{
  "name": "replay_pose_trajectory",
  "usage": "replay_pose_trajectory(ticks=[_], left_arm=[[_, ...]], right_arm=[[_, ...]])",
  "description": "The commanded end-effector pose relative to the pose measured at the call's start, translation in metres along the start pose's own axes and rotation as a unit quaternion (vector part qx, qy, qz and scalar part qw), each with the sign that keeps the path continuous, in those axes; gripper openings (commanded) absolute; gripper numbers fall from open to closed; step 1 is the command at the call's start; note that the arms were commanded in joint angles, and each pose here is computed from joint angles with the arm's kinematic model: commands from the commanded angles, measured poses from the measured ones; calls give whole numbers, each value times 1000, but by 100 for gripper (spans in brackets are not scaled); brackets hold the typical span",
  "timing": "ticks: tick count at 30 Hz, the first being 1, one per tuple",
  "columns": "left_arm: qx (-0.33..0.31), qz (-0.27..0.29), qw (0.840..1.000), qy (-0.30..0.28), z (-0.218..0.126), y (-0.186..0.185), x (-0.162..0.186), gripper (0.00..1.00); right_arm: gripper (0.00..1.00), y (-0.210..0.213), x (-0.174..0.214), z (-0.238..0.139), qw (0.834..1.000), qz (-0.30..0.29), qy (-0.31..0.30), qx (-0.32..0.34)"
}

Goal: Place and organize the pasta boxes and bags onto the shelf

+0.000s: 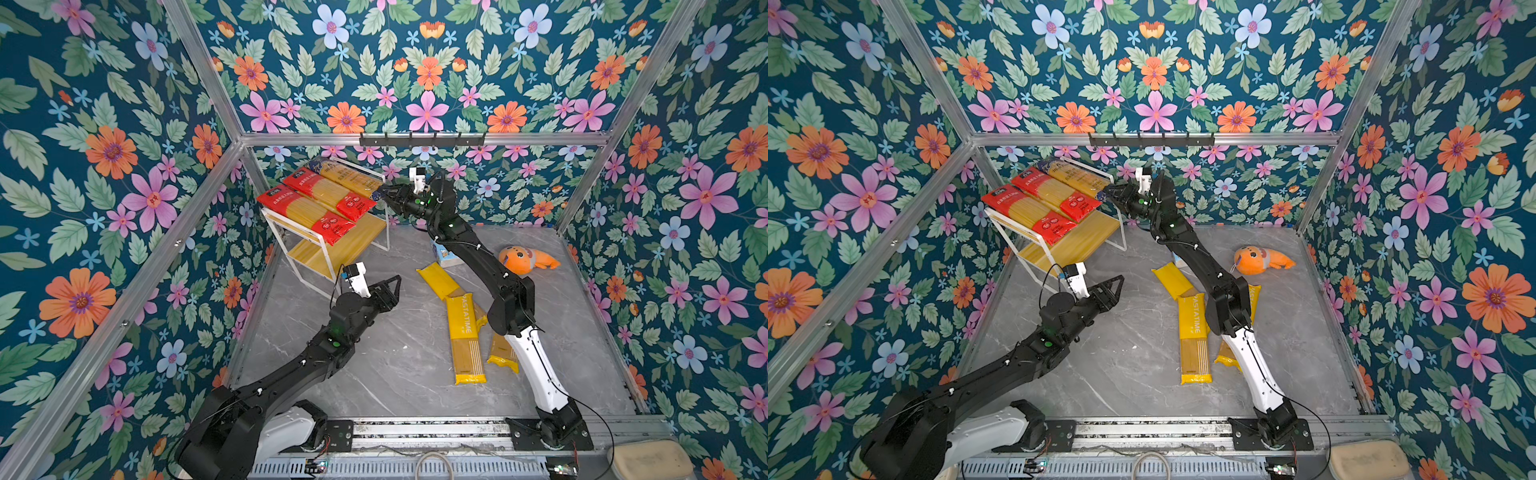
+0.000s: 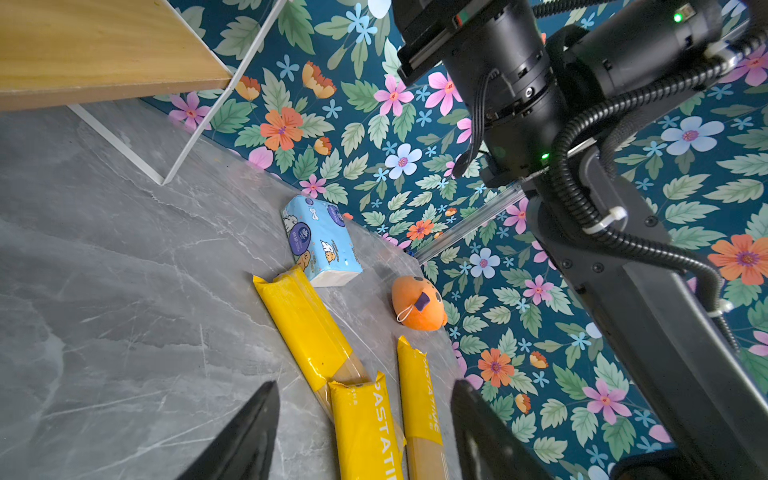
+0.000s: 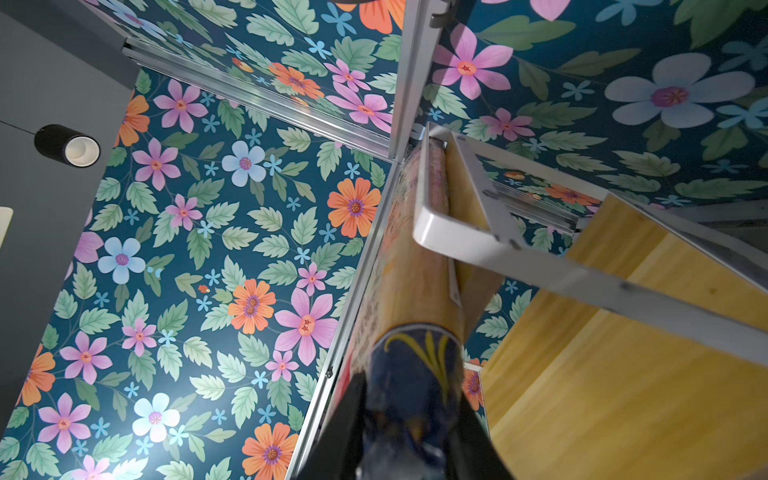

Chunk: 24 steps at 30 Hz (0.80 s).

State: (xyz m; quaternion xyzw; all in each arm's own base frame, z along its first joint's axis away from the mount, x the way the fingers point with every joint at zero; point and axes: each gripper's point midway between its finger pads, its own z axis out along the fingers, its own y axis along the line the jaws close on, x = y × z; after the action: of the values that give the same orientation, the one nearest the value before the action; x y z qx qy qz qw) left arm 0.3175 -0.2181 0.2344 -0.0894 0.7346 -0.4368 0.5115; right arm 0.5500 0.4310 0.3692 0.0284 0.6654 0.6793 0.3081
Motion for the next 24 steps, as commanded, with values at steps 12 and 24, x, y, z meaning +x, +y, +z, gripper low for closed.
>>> replay_pose_trajectory(ticks=[12,24], left_arm=[[2,52,998,35,9,-9,35,68],[-17,92,989,112,23,-3,106,68]], right_arm=[[45,17,31,-63,1000,-5,6,-3],[43,-90,122,-191,979,-13,26,200]])
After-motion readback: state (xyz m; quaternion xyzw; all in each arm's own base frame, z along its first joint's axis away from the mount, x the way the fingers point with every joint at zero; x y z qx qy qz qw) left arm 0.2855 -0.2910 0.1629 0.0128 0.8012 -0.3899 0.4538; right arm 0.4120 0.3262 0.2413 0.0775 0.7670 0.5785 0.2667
